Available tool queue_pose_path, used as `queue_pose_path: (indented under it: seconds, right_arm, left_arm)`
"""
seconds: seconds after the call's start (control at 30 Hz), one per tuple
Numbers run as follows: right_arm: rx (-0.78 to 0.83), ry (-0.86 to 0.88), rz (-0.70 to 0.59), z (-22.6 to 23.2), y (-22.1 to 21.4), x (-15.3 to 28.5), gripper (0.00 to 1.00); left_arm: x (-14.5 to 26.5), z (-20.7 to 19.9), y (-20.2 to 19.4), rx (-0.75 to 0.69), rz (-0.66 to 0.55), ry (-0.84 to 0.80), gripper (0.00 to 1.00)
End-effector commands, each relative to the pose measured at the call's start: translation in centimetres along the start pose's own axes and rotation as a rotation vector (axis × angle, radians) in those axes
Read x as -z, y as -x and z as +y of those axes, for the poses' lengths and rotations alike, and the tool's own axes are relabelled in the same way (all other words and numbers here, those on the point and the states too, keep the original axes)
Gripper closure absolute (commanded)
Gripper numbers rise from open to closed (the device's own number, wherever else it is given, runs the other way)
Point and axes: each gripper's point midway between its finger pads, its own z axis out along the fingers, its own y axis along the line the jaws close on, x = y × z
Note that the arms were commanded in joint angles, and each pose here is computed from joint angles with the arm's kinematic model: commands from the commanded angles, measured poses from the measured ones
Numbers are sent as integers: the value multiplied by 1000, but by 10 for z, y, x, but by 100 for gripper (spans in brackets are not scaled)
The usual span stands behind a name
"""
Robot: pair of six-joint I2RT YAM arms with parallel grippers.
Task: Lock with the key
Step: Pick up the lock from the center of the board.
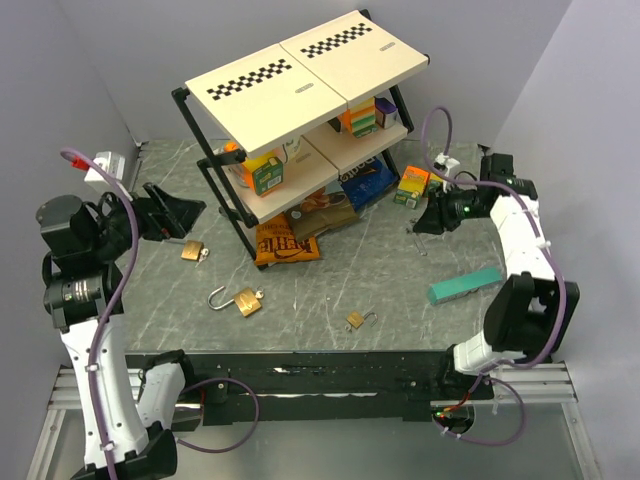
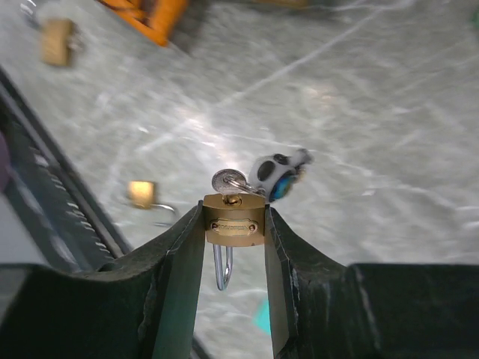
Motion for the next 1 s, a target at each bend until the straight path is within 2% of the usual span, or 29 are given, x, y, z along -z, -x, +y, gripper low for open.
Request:
queue_pose_path:
  seconds: [0.0, 0.13, 0.2, 0.4, 0.43, 0.5, 0.53, 0.6, 0.63, 0.67, 0.7, 0.73, 0.77, 0.8, 0.87, 0.9, 0.93, 0.97]
  right_arm:
    - [-80, 44, -179, 34, 34, 16, 100]
    - [-76, 33, -217, 42, 40, 22, 100]
    - [-91, 31, -232, 45, 42, 25, 100]
    - [-141, 36, -273, 54, 47, 29, 100]
    - [-164, 33, -280, 56, 47, 30, 100]
    - [-174, 22, -294, 57, 49, 32, 100]
    - [-199, 18, -294, 57, 48, 32, 100]
    - [-211, -7, -304, 56, 48, 34, 100]
    - [-235, -16, -310, 56, 49, 36, 100]
    - [-248, -36, -318, 53, 50, 37, 100]
    - [-262, -48, -326, 55, 49, 40, 100]
    - [-312, -61, -339, 54, 49, 43, 100]
    - [-340, -75, -348, 52, 48, 45, 100]
    - [-388, -112, -361, 50, 46, 49, 100]
    - [-447, -153, -389, 43, 43, 54, 100]
    - [-495, -182, -419, 42, 42, 57, 100]
    - [-522, -200, -438, 40, 42, 59, 100]
    - [-554, -222, -456, 36, 41, 62, 100]
  left_arm:
    - [17, -40, 32, -128, -79, -112, 2]
    - [27, -73, 57, -232, -127, -233, 2]
    - [22, -81, 63, -218, -92, -307, 4]
    - [17, -133, 123, -325, -138, -500, 2]
    - [0, -142, 115, -309, -88, -559, 2]
    - [-14, -154, 113, -383, -78, -561, 3]
    - [-30, -168, 102, -379, -37, -625, 3]
    - [-36, -192, 105, -360, -37, -717, 3]
    - [-56, -195, 99, -329, 3, -741, 4]
    - [-55, -210, 104, -356, -13, -776, 5]
    - [-61, -228, 90, -360, 14, -804, 6]
    - [-78, -233, 76, -368, 52, -807, 6]
    - [-85, -240, 70, -432, 35, -803, 7]
    - [-96, -253, 57, -443, 30, -768, 8]
    - [-117, -255, 29, -463, 63, -737, 8]
    - [-115, -276, 14, -482, 57, -766, 10]
    - [-128, -272, 10, -536, 29, -681, 11]
    - [-135, -273, -9, -549, 51, -663, 12]
